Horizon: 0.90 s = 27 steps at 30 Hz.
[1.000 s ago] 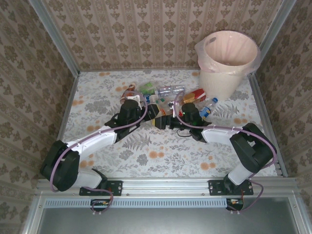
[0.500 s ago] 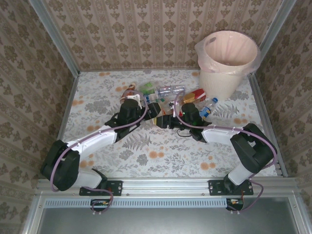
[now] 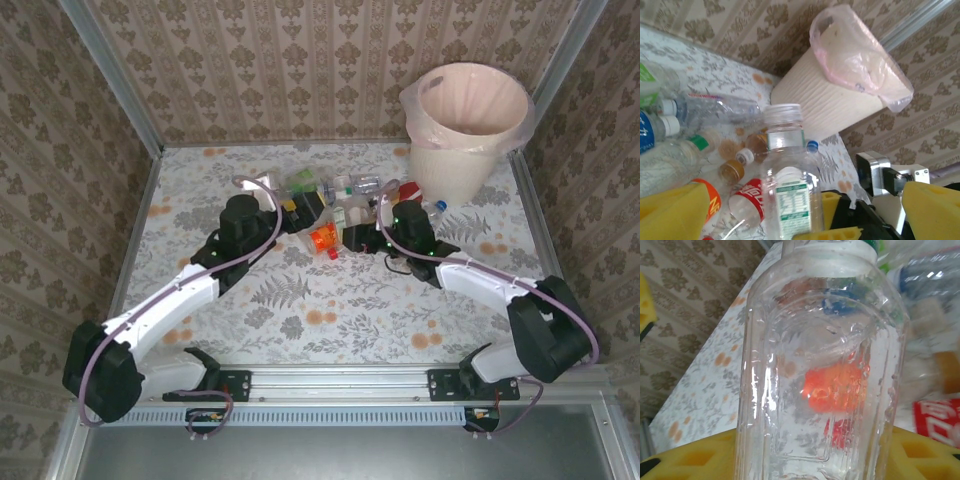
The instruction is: Put the plastic bottles in the bin
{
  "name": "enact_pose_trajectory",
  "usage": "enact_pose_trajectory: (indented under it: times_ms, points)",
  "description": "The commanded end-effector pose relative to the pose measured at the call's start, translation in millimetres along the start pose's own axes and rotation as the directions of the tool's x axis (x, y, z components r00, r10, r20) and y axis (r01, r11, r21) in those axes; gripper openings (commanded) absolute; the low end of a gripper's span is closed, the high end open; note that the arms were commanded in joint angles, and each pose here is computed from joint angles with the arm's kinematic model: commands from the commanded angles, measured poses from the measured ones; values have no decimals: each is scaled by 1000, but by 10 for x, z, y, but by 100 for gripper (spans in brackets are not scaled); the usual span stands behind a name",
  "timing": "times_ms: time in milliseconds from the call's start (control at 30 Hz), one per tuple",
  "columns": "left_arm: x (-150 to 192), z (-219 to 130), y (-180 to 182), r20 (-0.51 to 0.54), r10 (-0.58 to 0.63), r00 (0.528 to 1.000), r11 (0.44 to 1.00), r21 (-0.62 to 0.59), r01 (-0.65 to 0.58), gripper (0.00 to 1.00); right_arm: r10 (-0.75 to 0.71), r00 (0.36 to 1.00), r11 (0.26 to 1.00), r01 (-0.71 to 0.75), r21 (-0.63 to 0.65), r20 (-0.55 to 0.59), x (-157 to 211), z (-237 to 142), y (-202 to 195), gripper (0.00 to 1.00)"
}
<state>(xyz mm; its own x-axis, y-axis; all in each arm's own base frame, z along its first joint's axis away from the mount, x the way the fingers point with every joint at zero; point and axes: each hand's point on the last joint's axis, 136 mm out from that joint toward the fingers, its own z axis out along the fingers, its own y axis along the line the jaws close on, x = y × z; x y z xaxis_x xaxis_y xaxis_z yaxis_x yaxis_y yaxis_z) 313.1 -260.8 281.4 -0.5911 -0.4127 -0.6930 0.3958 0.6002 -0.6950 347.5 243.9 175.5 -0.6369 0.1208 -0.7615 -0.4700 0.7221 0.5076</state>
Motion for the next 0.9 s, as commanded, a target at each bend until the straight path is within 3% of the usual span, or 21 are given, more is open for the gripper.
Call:
enact_pose_trajectory:
  times_ms: [0, 133, 300, 700, 867]
  points:
    - [-37, -85, 302, 32, 23, 999, 988, -153, -18, 100, -101, 990, 991, 91, 99, 100, -460, -226, -57, 56]
    - [-39, -289, 705, 48, 15, 999, 929, -370, 4, 100, -135, 980, 981, 111, 159, 148, -829, -423, -181, 55]
    - [3, -512, 1001, 114, -22, 993, 881, -467, 73, 100, -206, 961, 956, 159, 246, 182, -1259, -658, -310, 54]
    - [142, -751, 1320, 167, -118, 979, 835, -517, 189, 100, -301, 911, 856, 128, 500, 282, -2220, -1178, -683, 53]
    - [193, -792, 1369, 168, -134, 977, 826, -525, 204, 100, -307, 916, 792, 97, 603, 257, -2455, -1301, -1008, 53]
